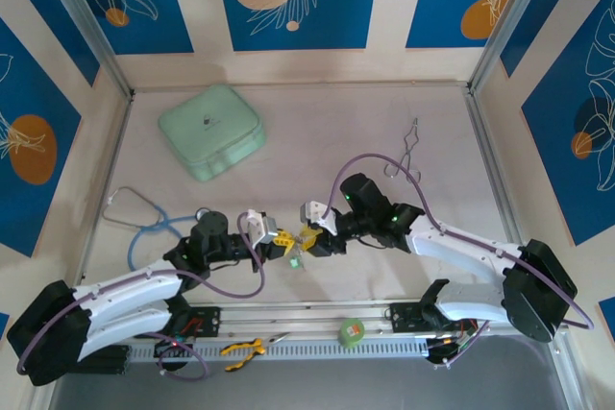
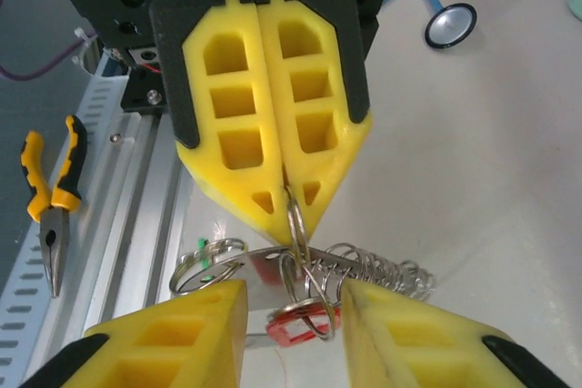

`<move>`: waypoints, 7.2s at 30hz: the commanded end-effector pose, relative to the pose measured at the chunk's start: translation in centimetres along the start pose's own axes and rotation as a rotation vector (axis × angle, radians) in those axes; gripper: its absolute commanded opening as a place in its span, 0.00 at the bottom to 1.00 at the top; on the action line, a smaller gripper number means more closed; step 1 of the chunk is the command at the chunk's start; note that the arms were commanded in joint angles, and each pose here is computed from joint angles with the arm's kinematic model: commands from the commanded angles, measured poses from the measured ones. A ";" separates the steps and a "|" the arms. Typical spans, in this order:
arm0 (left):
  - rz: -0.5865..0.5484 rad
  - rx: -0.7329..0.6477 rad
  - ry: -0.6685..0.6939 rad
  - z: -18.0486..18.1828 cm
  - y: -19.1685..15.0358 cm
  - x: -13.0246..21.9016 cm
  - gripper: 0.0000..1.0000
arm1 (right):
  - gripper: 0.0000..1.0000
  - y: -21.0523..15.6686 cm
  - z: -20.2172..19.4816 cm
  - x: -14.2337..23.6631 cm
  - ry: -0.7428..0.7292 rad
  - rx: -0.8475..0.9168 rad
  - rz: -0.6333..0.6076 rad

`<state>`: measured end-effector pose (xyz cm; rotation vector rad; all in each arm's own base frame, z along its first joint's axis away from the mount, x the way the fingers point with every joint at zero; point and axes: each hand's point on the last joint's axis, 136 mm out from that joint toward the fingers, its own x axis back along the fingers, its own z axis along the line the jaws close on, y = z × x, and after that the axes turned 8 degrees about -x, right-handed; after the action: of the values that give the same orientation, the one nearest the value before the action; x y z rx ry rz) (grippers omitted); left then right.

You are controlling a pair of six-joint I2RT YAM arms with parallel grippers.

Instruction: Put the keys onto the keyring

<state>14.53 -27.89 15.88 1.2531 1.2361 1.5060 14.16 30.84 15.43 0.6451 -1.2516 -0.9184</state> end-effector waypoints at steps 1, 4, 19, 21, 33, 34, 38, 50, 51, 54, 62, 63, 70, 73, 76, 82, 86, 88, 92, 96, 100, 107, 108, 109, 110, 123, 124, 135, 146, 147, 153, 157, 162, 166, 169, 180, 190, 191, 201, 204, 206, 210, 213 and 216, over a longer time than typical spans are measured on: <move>-0.087 -0.018 -0.008 -0.2 1.8 0.1 0.00 | 0.29 1.4 0.7 0.0 0.064 -0.014 -0.078; -0.082 -0.019 -0.008 -0.2 1.6 0.1 0.00 | 0.26 1.5 0.7 0.1 0.065 -0.017 -0.095; -0.017 -0.027 0.035 0.5 1.3 0.3 0.31 | 0.00 1.5 0.6 0.4 0.034 0.038 -0.005; 0.028 -0.047 0.027 0.4 1.0 0.4 0.30 | 0.00 1.0 0.7 0.4 0.016 0.070 0.064; 0.053 -0.075 -0.022 -0.1 1.4 0.2 0.07 | 0.00 0.6 1.4 -0.7 -0.008 0.230 0.327; 0.050 -0.076 -0.027 -0.2 1.4 0.2 0.04 | 0.00 0.7 1.5 -0.7 -0.009 0.233 0.330; 0.038 -0.082 -0.035 -0.4 1.5 0.3 0.00 | 0.05 1.9 1.6 -0.1 0.000 0.183 0.239; -0.051 -0.095 -0.055 -1.1 2.2 0.5 0.00 | 0.25 2.0 1.7 0.6 0.090 0.058 -0.007; -0.051 -0.095 -0.058 -1.2 2.2 0.5 0.00 | 0.25 1.9 1.6 0.5 0.087 0.058 -0.008; -0.055 -0.092 -0.068 -1.4 2.2 0.5 0.00 | 0.22 1.9 1.5 0.4 0.087 0.056 -0.012; -0.077 -0.093 -0.073 -1.4 2.5 0.4 0.00 | 0.13 1.8 1.7 -0.2 0.115 0.047 -0.010; -0.080 -0.092 -0.073 -1.4 2.6 0.4 0.00 | 0.10 1.8 1.7 -0.2 0.118 0.046 -0.010; -0.049 -0.076 -0.014 -0.5 2.2 0.6 0.23 | 0.00 1.7 1.8 0.1 0.103 0.060 0.018; -0.003 -0.075 -0.007 -0.3 1.8 0.7 0.24 | 0.00 1.3 1.7 0.2 0.064 0.102 0.077; 0.037 -0.075 -0.043 -0.8 1.6 0.7 0.19 | 0.00 0.8 1.7 0.1 0.037 0.143 0.144; 0.052 -0.068 -0.059 -0.9 1.5 0.5 0.15 | 0.00 1.6 2.2 -0.2 0.034 0.189 0.167; 0.041 -0.070 -0.062 -0.9 1.7 0.4 0.07 | 0.00 1.8 2.6 -0.8 0.046 0.202 0.188; 0.045 -0.069 -0.065 -1.0 1.6 0.4 0.05 | 0.00 2.0 2.8 -0.8 0.055 0.195 0.177; 0.055 -0.066 -0.073 -1.1 1.2 0.4 0.02 | 0.00 2.8 3.0 -0.4 0.067 0.172 0.130; 0.046 -0.078 -0.077 -1.3 1.2 0.5 0.00 | 0.03 2.9 2.8 0.1 0.065 0.148 0.097; 0.008 -0.094 -0.054 -1.1 1.6 0.6 0.00 | 0.25 1.8 1.9 0.2 0.048 0.117 0.091; -0.021 -0.081 -0.052 -1.1 1.8 0.6 0.00 | 0.20 0.9 1.4 -0.3 0.056 0.085 0.093; -0.023 -0.081 -0.054 -1.1 1.9 0.6 0.00 | 0.17 0.8 1.3 -0.3 0.053 0.083 0.095; -0.024 -0.080 -0.052 -1.1 1.9 0.6 0.00 | 0.14 0.8 1.2 -0.3 0.053 0.082 0.095; -0.024 -0.080 -0.050 -1.1 1.9 0.7 0.00 | 0.09 0.8 1.3 -0.3 0.054 0.081 0.094; 0.025 -0.090 -0.035 -0.7 1.3 0.5 0.15 | 0.00 1.9 2.4 0.0 0.064 0.146 0.132; 0.026 -0.090 -0.039 -0.7 1.4 0.5 0.15 | 0.00 2.0 2.5 0.0 0.066 0.154 0.135; 0.020 -0.086 -0.074 -1.0 1.5 0.1 0.01 | 0.00 3.2 2.8 -0.2 0.061 0.198 0.121; -0.007 -0.113 -0.068 -1.1 1.8 0.4 0.00 | 0.27 0.1 1.0 0.7 -0.011 0.088 0.129; -0.007 -0.114 -0.067 -1.1 1.8 0.3 0.00 | 0.27 0.1 1.0 0.7 -0.008 0.083 0.127; -0.004 -0.112 -0.067 -1.1 1.8 0.4 0.00 | 0.18 0.2 1.1 0.7 -0.006 0.075 0.122; 0.005 -0.112 -0.064 -1.1 1.6 0.5 0.00 | 0.10 0.4 1.0 1.1 -0.011 0.060 0.112; 0.006 -0.117 -0.064 -1.2 1.7 0.6 0.00 | 0.00 0.2 0.5 1.4 -0.022 -0.013 0.110; -0.022 -0.133 -0.060 -1.2 2.2 0.7 0.00 | 0.00 -1.1 -0.1 1.1 -0.022 -0.120 0.133; -0.058 -0.148 -0.059 -1.3 2.8 0.8 0.00 | 0.00 -1.5 0.0 0.5 0.004 -0.178 0.142; -0.102 -0.157 -0.033 -0.8 3.5 0.7 0.00 | 0.32 1.1 0.2 0.8 0.029 -0.148 -0.001; -0.169 -0.062 -0.035 -0.7 3.8 0.4 0.00 | 0.29 1.2 0.9 1.0 0.035 -0.102 -0.050; -0.168 -0.055 -0.038 -0.7 3.7 0.3 0.00 | 0.28 1.2 0.9 1.0 0.033 -0.102 -0.048; -0.176 -0.043 -0.048 -0.8 3.8 0.2 0.00 | 0.09 1.3 0.6 0.6 0.025 -0.093 -0.032; -0.162 -0.039 -0.044 -0.6 3.5 0.1 0.00 | 0.00 1.9 0.8 0.9 0.032 -0.072 -0.036; -0.131 -0.029 -0.024 -0.3 3.0 0.1 0.17 | 0.00 2.2 1.0 1.2 0.029 -0.053 -0.023; -0.052 -0.051 -0.011 -0.1 2.2 0.1 0.25 | 0.00 1.6 1.0 1.6 -0.001 -0.004 0.064; -0.001 -0.072 -0.025 -0.1 1.9 0.0 0.24 | 0.00 0.5 1.0 1.6 -0.023 0.031 0.169; 0.019 -0.077 -0.034 -0.2 1.9 -0.1 0.23 | 0.00 -0.2 1.1 1.4 -0.041 0.070 0.269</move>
<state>14.49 -28.31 17.53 1.2255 1.1899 1.4990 13.86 30.77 17.57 0.5645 -1.3230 -0.8064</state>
